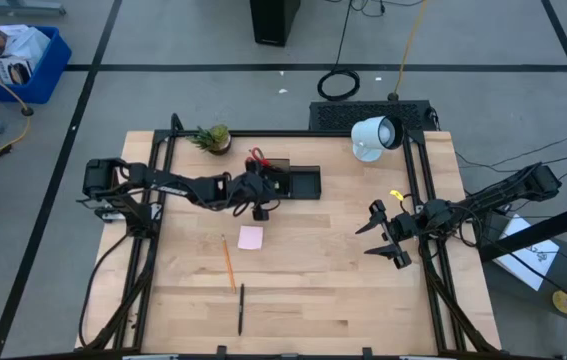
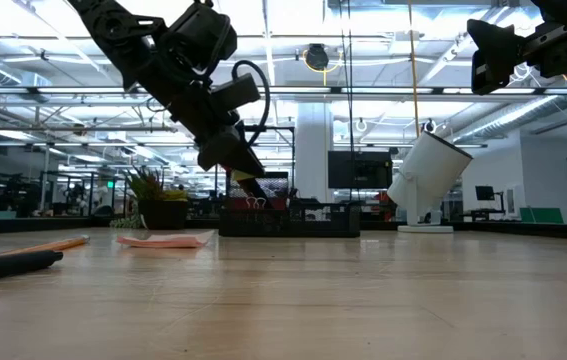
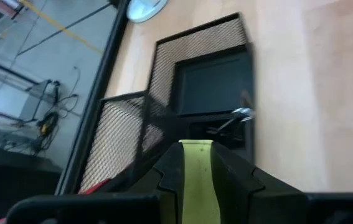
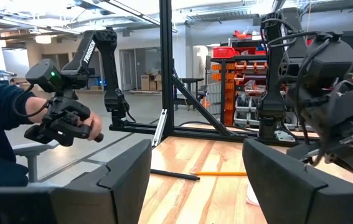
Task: Pick and place office supplies into organizer
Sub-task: Put the eraser into the mesh organizer, then put the sticky note into the mesh organizer
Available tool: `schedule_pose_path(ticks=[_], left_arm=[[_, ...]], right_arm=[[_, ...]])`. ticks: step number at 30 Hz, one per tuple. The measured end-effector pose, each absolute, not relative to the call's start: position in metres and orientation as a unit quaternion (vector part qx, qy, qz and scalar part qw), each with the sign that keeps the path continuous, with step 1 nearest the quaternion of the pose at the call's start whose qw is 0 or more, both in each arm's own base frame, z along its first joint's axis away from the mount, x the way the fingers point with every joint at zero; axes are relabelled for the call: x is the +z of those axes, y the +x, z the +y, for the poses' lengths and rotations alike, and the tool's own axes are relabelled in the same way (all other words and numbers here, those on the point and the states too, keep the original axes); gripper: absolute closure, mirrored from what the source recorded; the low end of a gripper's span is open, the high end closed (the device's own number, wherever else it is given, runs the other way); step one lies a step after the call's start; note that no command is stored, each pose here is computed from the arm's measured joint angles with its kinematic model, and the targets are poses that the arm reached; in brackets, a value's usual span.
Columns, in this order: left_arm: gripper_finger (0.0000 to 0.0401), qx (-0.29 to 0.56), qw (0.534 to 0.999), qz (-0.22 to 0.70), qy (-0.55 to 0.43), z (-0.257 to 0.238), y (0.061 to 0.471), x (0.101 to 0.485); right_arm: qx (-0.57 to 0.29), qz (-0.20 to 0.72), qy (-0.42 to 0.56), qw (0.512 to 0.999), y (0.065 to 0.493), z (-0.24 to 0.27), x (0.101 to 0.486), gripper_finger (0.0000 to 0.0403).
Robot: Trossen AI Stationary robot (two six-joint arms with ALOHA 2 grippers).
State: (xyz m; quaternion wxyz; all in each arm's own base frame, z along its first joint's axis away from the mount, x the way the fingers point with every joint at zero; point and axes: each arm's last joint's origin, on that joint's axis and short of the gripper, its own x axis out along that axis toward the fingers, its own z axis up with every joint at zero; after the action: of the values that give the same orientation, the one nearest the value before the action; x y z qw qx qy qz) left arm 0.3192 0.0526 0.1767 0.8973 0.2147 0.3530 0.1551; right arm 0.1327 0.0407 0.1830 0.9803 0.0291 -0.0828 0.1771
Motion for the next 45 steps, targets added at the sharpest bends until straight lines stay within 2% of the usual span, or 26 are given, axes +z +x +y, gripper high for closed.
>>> schedule_pose_path(ticks=[5,13,17,22,24,27,29,32,35,38,42,45], left_arm=[[0.0324,0.174,0.892,0.357,0.217,0.055,0.318,0.177],[0.0251,0.177,0.895,0.354,0.207,0.056,0.318,0.177],[0.0231,0.179,0.896,0.353,0.203,0.056,0.318,0.177],[0.0226,0.186,0.9,0.348,0.184,0.054,0.319,0.177],[0.0226,0.198,0.909,0.338,0.144,0.051,0.319,0.177],[0.0226,0.218,0.923,0.314,0.035,0.042,0.32,0.177],[0.0226,0.186,0.929,0.319,-0.006,0.029,0.32,0.175],[0.0226,0.12,0.934,0.336,-0.028,0.003,0.318,0.175],[0.0226,0.103,0.928,0.356,-0.044,-0.02,0.315,0.171],[0.0226,0.095,0.937,0.333,-0.054,-0.044,0.314,0.175],[0.0226,0.065,0.951,0.3,-0.048,-0.07,0.313,0.181],[0.0226,0.046,0.954,0.294,-0.037,-0.082,0.311,0.182]], right_arm=[[0.178,-0.087,0.03,0.98,0.133,0.041,0.184,0.0156],[0.178,-0.085,0.029,0.98,0.133,0.041,0.183,0.0159],[0.179,-0.085,0.029,0.98,0.133,0.041,0.183,0.0156],[0.179,-0.085,0.029,0.98,0.133,0.041,0.183,0.0159],[0.179,-0.084,0.03,0.98,0.133,0.041,0.183,0.016],[0.18,-0.079,0.039,0.98,0.133,0.041,0.183,0.0158],[0.18,-0.074,0.042,0.98,0.133,0.041,0.182,0.0157],[0.179,-0.067,0.045,0.981,0.133,0.041,0.18,0.0156],[0.174,-0.063,0.056,0.981,0.133,0.041,0.18,0.0158],[0.177,-0.087,0.075,0.977,0.132,0.04,0.185,0.016],[0.235,-0.158,0.08,0.956,0.125,0.041,0.2,0.0158],[0.266,-0.165,0.085,0.946,0.121,0.042,0.203,0.0156]])
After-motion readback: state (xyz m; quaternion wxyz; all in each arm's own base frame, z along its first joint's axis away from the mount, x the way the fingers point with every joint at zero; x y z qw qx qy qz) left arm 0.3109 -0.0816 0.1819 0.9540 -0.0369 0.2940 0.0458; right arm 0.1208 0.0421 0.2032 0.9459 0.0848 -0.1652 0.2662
